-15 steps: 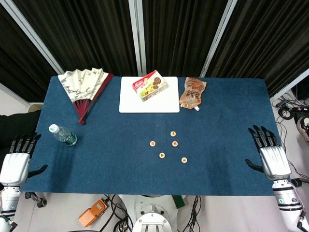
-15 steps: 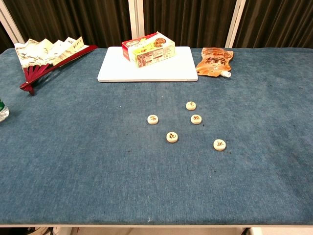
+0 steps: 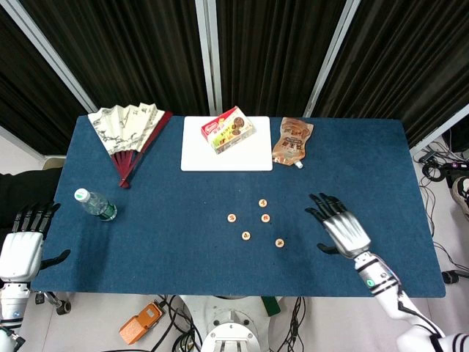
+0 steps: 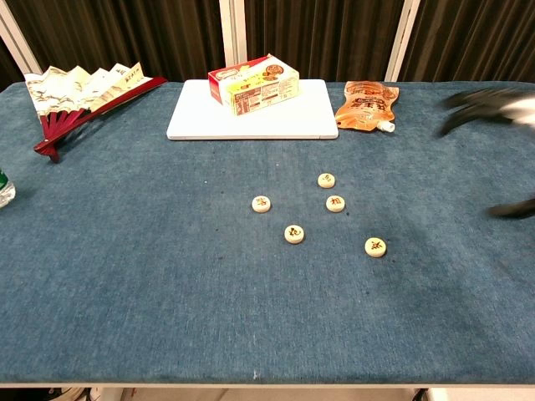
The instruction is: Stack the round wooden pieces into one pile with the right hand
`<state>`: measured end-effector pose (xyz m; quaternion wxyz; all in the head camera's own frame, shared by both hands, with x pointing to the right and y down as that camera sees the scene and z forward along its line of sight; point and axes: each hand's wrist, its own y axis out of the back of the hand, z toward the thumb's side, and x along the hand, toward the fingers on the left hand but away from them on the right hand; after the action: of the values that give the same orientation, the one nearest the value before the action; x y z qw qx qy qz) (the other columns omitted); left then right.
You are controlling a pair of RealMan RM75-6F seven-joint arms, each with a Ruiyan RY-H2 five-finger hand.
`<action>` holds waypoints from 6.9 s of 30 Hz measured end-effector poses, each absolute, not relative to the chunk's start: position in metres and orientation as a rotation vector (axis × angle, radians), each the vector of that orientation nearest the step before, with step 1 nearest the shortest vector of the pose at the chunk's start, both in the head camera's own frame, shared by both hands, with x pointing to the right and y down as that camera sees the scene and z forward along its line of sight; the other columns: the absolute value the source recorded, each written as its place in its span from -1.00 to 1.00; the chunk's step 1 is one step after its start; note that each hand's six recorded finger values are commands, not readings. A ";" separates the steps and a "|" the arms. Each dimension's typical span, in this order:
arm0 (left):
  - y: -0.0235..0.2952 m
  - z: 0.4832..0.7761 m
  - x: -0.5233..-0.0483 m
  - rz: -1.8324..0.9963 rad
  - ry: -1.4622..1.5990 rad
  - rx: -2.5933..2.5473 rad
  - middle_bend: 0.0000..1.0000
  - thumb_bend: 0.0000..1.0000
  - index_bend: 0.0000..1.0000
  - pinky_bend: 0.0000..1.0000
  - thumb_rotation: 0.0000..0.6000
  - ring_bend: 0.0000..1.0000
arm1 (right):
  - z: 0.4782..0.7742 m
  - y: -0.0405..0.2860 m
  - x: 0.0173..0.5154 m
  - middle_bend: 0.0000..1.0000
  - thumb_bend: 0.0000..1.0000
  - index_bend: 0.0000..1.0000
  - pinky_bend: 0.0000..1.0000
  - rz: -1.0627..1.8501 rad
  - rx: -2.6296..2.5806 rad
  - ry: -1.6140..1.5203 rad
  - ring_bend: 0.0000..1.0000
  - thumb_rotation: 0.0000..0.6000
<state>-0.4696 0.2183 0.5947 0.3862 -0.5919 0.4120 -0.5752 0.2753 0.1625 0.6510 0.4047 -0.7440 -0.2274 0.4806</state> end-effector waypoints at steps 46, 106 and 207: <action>0.226 0.599 -0.488 -1.515 1.078 -1.489 -0.83 -1.00 -0.77 -1.00 1.00 -0.88 | 0.730 0.120 0.092 -0.89 0.04 0.14 -0.71 1.058 -1.920 -0.354 -0.85 1.00; 0.229 0.600 -0.491 -1.517 1.094 -1.489 -0.83 -1.00 -0.77 -1.00 1.00 -0.88 | 0.723 0.118 0.167 -0.89 -0.24 -0.08 -0.71 1.212 -1.854 -0.379 -0.85 1.00; 0.235 0.603 -0.502 -1.542 1.117 -1.482 -0.83 -1.00 -0.77 -1.00 1.00 -0.88 | 0.718 0.085 0.111 -0.80 -0.16 -0.11 -0.71 1.195 -1.832 -0.390 -0.81 1.00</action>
<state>-0.5021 0.2346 0.6035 0.3562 -0.5740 0.4327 -0.5970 0.1113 0.0853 0.7178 0.4438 -0.7390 -0.1571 0.4818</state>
